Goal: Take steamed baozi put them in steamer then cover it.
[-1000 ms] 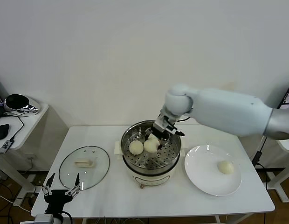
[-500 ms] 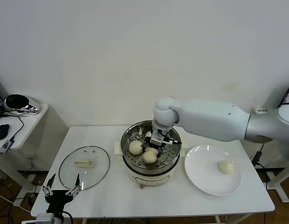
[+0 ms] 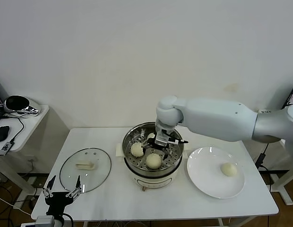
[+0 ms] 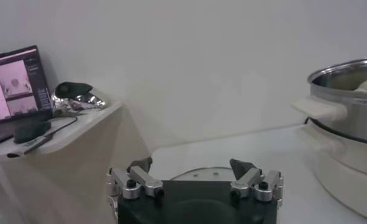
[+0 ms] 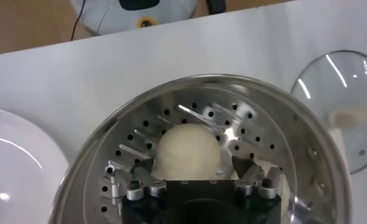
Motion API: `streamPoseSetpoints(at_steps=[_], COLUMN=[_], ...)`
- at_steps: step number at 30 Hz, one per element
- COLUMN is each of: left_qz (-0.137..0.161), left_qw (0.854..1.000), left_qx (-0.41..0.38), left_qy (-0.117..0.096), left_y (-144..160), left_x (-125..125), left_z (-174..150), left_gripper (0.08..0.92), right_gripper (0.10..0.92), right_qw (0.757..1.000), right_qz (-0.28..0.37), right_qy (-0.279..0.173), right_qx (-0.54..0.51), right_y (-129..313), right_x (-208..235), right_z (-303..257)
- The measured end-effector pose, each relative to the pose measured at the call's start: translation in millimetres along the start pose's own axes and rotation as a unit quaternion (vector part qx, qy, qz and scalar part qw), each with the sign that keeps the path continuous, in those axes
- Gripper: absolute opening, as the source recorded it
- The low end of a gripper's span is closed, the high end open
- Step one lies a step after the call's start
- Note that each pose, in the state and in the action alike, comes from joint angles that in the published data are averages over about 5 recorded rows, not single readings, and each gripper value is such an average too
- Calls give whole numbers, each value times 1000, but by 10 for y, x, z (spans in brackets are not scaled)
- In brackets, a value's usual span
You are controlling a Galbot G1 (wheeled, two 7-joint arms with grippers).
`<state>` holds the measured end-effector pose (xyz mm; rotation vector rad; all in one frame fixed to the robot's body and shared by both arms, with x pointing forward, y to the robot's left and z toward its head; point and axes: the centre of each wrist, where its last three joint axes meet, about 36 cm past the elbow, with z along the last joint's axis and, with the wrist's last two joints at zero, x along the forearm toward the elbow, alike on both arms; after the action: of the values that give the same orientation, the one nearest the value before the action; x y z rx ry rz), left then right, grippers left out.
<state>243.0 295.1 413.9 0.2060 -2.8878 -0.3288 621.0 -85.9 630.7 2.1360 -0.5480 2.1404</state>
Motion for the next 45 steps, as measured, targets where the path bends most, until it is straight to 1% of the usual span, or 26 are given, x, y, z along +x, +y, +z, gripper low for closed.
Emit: streamPoseSetpoints(at_steps=[4, 8, 13, 18, 24, 32, 39, 45], left_qz=[2, 7, 16, 24, 27, 28, 25, 24], left_qw=[1000, 1000, 1000, 1000, 1000, 999, 1000, 1000], left_qx=[-2, -2, -4, -5, -8, -15, -17, -16], left_qy=[-3, -7, -12, -11, -10, -7, -5, -3], left_y=[3, -15, -47, -73, -85, -80, -84, -93], left_x=[4, -9, -28, -39, -36, 2, 33, 51], left_z=[-22, -46, -68, -56, -49, -43, -55, -56], left_gripper=[823, 823, 823, 823, 823, 823, 823, 823], right_gripper=[823, 823, 823, 823, 823, 823, 823, 823], right_qw=[997, 983, 949, 911, 875, 841, 820, 808], right_qz=[23, 51, 75, 82, 72, 51, 30, 15], right_qy=[23, 48, 77, 101, 124, 139, 149, 156], right_qx=[-69, -167, -296, -392, -461, -520, -552, -568], right_y=[211, 533, 1101, 1715, 2373, 3045, 3480, 3688], right_x=[270, 506, 704, 750, 622, 236, -132, -374], right_z=[44, 90, 171, 256, 337, 458, 544, 624])
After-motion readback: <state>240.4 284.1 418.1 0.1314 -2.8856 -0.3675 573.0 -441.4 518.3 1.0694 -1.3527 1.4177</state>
